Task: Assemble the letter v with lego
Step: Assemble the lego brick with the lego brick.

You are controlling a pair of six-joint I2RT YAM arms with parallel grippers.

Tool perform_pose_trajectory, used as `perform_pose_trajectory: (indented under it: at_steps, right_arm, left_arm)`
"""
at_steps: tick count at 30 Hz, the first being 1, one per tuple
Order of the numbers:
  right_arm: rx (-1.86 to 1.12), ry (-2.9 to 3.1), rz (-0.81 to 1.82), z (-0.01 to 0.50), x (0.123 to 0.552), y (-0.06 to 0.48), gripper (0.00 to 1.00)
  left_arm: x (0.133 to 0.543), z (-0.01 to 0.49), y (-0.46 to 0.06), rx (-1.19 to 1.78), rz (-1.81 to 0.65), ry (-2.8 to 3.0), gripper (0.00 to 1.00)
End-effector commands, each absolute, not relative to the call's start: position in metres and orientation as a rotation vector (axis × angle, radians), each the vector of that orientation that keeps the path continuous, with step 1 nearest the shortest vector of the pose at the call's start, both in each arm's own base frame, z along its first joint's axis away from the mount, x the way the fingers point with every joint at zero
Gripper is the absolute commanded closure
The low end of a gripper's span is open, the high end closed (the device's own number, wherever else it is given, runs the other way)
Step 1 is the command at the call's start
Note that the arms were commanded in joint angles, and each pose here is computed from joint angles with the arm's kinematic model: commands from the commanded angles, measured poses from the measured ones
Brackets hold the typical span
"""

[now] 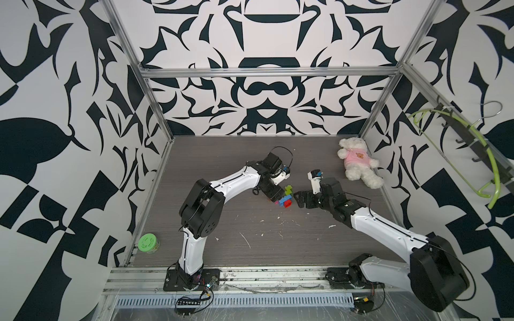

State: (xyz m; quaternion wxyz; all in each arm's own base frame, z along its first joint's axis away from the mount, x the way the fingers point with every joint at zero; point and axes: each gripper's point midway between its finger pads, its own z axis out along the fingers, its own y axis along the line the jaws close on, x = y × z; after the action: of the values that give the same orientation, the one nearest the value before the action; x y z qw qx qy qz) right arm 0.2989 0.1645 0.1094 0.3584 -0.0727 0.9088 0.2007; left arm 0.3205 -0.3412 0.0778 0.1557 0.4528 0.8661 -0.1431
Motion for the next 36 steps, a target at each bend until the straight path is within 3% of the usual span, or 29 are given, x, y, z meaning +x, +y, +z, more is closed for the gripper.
perform_pose_trajectory:
  at_steps: [1,11,20,36]
  right_arm:
    - [-0.171,2.317,0.493,0.118,0.302,0.159,0.05]
    - [-0.172,2.327,0.486,0.115,0.301,0.157,0.05]
    - [-0.176,2.325,0.483,0.114,0.299,0.156,0.05]
    - [-0.145,2.392,0.558,0.093,0.307,0.170,0.07]
  left_arm:
    - [0.317,0.060,-0.328,1.383,-0.328,2.529,0.30]
    - [0.317,0.049,-0.333,1.371,-0.331,2.553,0.30]
    - [0.322,0.039,-0.333,1.387,-0.275,2.559,0.38]
    - [0.321,0.036,-0.340,1.426,-0.312,2.534,0.35]
